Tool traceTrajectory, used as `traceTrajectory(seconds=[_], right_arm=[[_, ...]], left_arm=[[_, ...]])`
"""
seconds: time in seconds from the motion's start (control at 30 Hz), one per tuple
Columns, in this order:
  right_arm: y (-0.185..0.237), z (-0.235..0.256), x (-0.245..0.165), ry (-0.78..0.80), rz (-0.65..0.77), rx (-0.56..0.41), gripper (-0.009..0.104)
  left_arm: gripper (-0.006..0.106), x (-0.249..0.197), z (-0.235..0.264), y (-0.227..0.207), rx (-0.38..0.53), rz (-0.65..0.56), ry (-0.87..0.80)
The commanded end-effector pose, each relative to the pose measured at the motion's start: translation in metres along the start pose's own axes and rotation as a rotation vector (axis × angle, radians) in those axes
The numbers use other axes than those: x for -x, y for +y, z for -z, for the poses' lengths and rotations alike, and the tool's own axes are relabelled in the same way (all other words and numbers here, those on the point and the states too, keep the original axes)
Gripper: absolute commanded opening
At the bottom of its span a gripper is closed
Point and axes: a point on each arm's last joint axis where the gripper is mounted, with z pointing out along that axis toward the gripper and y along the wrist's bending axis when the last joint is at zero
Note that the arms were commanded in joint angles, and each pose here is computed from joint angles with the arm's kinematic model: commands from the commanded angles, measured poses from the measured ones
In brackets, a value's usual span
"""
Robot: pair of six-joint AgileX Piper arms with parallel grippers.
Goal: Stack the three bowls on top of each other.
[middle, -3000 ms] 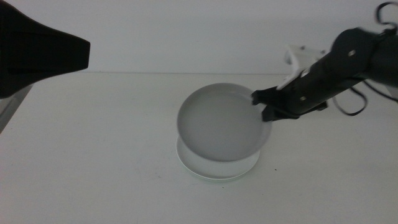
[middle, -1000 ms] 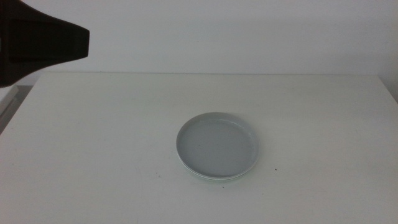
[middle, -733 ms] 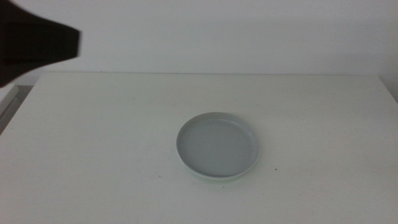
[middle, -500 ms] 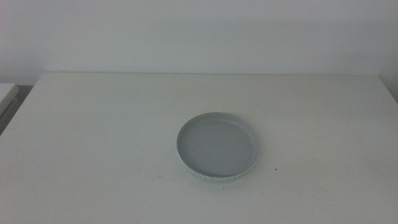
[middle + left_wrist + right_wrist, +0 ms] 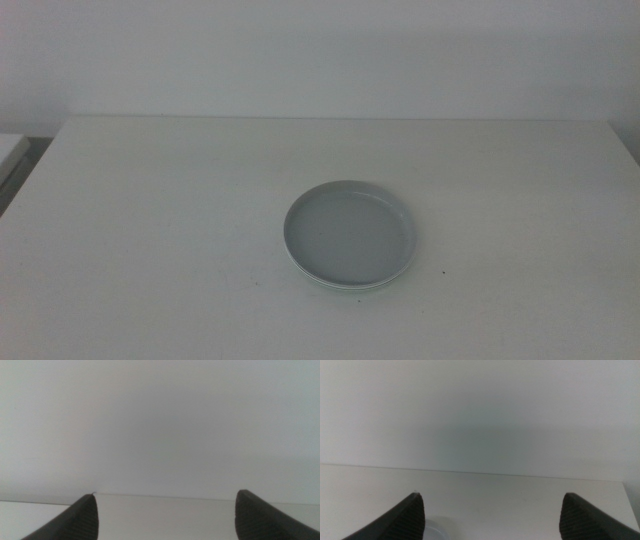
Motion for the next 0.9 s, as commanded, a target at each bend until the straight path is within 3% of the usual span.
traceTrajectory(seconds=[0.0,0.73,0.87], right_arm=[[-0.0015,0.0011,0.0006,-0.017,0.003,-0.009,0.093],[-0.0024,0.0008,0.0004,-0.018,0.016,-0.019,0.093],[-0.0047,0.0072,0.0033,-0.089,0.061,-0.042,0.093]], left_arm=[[0.094,0.001,0.0004,-0.0012,-0.013,0.032,-0.02],[0.094,0.0032,-0.0001,-0.0001,-0.001,-0.035,-0.044],[0.094,0.0003,-0.003,0.0011,0.008,-0.043,-0.054]])
